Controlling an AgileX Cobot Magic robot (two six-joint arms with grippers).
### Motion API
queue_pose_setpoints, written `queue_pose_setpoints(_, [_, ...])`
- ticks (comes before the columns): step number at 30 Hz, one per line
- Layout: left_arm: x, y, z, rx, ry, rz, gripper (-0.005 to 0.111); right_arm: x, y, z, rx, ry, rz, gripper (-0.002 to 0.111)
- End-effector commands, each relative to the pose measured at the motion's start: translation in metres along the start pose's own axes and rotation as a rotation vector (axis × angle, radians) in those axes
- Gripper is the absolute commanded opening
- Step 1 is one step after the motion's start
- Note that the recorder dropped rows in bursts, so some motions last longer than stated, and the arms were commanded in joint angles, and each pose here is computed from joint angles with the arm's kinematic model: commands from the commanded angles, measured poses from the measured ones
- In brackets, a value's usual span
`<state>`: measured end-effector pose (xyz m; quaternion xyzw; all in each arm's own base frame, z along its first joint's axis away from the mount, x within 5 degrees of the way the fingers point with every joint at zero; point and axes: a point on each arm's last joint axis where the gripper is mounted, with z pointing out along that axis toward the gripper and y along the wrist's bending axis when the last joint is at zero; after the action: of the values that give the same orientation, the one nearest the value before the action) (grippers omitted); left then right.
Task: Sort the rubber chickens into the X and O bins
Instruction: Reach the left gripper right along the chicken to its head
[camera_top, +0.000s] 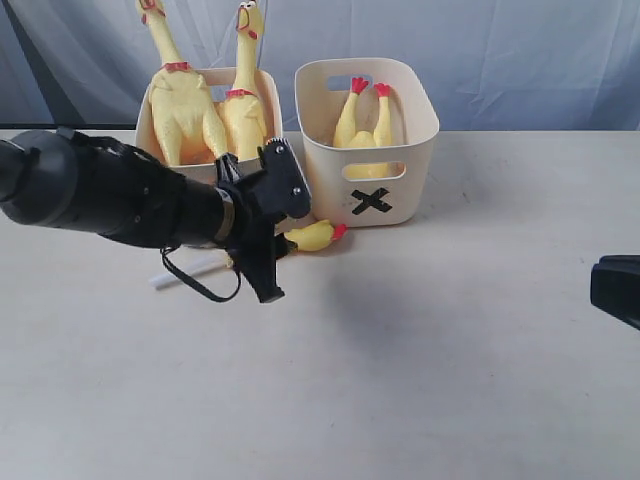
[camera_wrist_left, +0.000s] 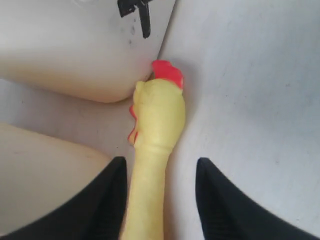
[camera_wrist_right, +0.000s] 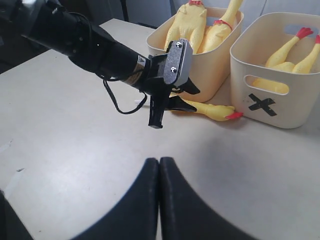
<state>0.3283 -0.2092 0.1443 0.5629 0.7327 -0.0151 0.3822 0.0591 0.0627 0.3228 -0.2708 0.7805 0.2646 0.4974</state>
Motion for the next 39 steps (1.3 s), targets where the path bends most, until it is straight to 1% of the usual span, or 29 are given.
queue_pose_setpoints(1, [0.001, -0.019, 0.000, -0.054, 0.114, 0.034, 0.042, 0.000, 0.000, 0.000, 0.003, -0.012, 0.005, -0.001])
queue_pose_setpoints(2, [0.002, -0.021, 0.000, -0.090, 0.159, 0.036, 0.042, 0.000, 0.000, 0.000, 0.003, -0.012, 0.005, -0.001])
queue_pose_setpoints(4, [0.002, -0.023, -0.001, -0.123, 0.197, 0.029, 0.042, 0.000, 0.000, 0.000, 0.003, -0.012, 0.005, -0.001])
queue_pose_setpoints(7, [-0.003, -0.033, 0.001, -0.125, 0.209, 0.064, 0.042, 0.000, 0.000, 0.000, 0.005, -0.015, 0.005, -0.001])
queue_pose_setpoints(10, [-0.006, -0.037, 0.001, -0.123, 0.208, 0.078, 0.037, 0.000, 0.000, 0.000, 0.005, -0.015, 0.005, -0.001])
queue_pose_setpoints(13, [-0.007, -0.039, 0.002, -0.120, 0.205, 0.104, 0.037, 0.000, 0.000, 0.000, 0.005, -0.015, 0.005, -0.001])
queue_pose_setpoints(19, [-0.005, -0.040, 0.011, -0.179, 0.279, 0.140, 0.038, 0.000, 0.000, 0.000, 0.005, -0.015, 0.005, -0.001])
queue_pose_setpoints(21, [-0.003, -0.044, 0.015, -0.168, 0.286, 0.151, 0.038, 0.000, 0.000, 0.000, 0.005, -0.015, 0.005, -0.001])
queue_pose_setpoints(24, [-0.004, -0.051, 0.020, -0.154, 0.286, 0.200, 0.038, 0.000, 0.000, 0.000, 0.005, -0.015, 0.005, -0.001])
queue_pose_setpoints(26, [-0.003, -0.051, 0.022, -0.158, 0.288, 0.229, 0.038, 0.000, 0.000, 0.000, 0.005, -0.015, 0.005, -0.001])
queue_pose_setpoints(29, [-0.006, -0.049, 0.024, -0.176, 0.286, 0.224, 0.038, 0.000, 0.000, 0.000, 0.003, -0.011, 0.005, -0.001])
queue_pose_setpoints(34, [-0.017, -0.045, 0.026, -0.203, 0.261, 0.237, 0.038, 0.000, 0.000, 0.000, 0.003, -0.011, 0.005, -0.001])
queue_pose_setpoints(37, [-0.020, -0.046, 0.031, -0.225, 0.270, 0.266, 0.038, 0.000, 0.000, 0.000, 0.003, -0.011, 0.005, -0.001])
queue_pose_setpoints(39, [-0.020, -0.050, 0.035, -0.220, 0.277, 0.297, 0.038, 0.000, 0.000, 0.000, 0.003, -0.011, 0.005, -0.001])
